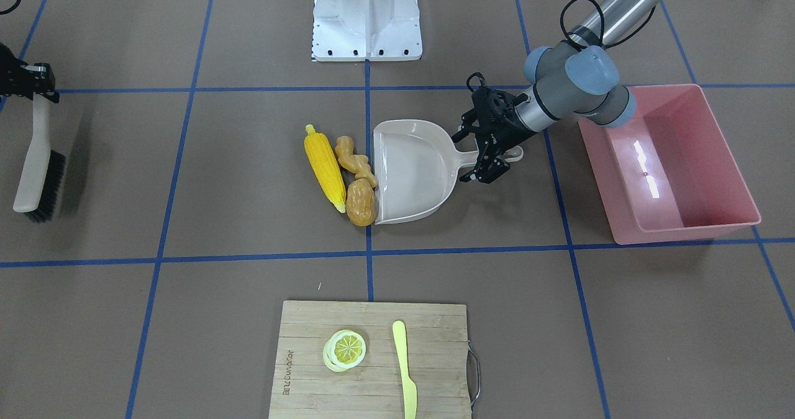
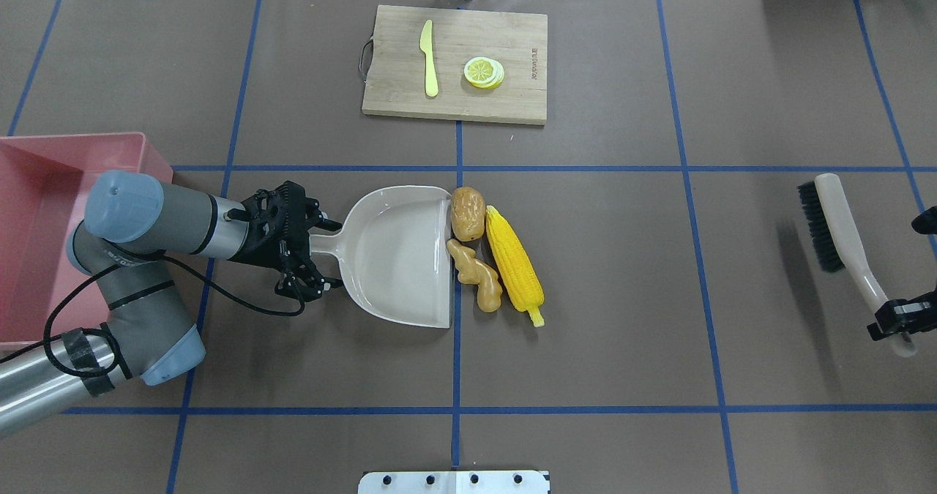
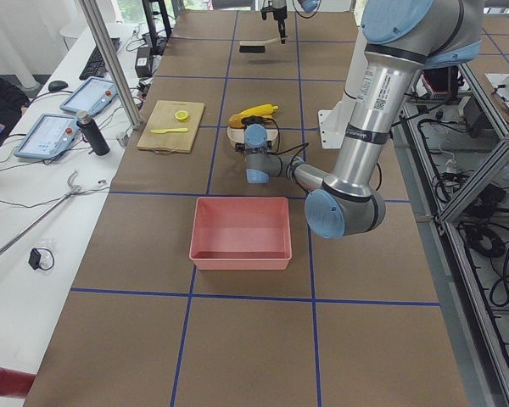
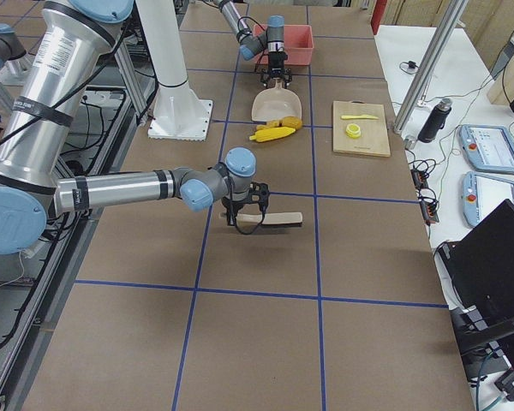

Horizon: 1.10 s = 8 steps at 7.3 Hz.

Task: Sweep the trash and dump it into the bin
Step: 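Lift the white-handled brush with the right gripper and bring it toward the food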

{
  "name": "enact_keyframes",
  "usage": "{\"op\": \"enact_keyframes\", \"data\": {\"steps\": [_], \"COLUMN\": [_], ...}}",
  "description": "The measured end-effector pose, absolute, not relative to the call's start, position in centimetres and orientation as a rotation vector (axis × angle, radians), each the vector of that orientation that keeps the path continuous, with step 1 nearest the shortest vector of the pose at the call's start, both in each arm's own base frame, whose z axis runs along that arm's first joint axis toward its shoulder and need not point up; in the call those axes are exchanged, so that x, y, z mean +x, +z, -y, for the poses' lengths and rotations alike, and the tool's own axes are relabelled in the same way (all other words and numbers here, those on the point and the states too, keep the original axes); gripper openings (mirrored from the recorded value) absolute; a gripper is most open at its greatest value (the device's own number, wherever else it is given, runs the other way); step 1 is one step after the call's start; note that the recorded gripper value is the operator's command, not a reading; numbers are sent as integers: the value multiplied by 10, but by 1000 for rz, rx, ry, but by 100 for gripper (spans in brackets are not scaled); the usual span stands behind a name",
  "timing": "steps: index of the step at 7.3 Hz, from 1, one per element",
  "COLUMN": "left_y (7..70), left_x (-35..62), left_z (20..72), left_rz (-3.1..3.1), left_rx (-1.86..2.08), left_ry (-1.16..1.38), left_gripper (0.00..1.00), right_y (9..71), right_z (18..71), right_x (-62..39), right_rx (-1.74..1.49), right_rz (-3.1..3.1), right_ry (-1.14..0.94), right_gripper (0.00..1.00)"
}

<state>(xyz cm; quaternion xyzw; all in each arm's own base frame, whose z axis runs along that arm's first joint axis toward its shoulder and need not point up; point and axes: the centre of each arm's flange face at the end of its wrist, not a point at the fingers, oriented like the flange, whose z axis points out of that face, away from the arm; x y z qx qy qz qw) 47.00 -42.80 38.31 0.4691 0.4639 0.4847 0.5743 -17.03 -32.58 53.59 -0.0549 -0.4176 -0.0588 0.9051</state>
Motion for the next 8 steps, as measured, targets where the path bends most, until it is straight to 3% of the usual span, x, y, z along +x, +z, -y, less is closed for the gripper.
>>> {"op": "enact_keyframes", "data": {"steps": [8], "left_y": [378], "left_x": [473], "left_z": [426], "left_rz": [-1079], "left_rx": [1079], "left_ry": [1140], "left_gripper": [98], "right_y": [386], "right_z": [344], "right_x": [-337], "right_rx": [-174], "right_rz": [895], "right_ry": [-65], "right_gripper": [0]}}
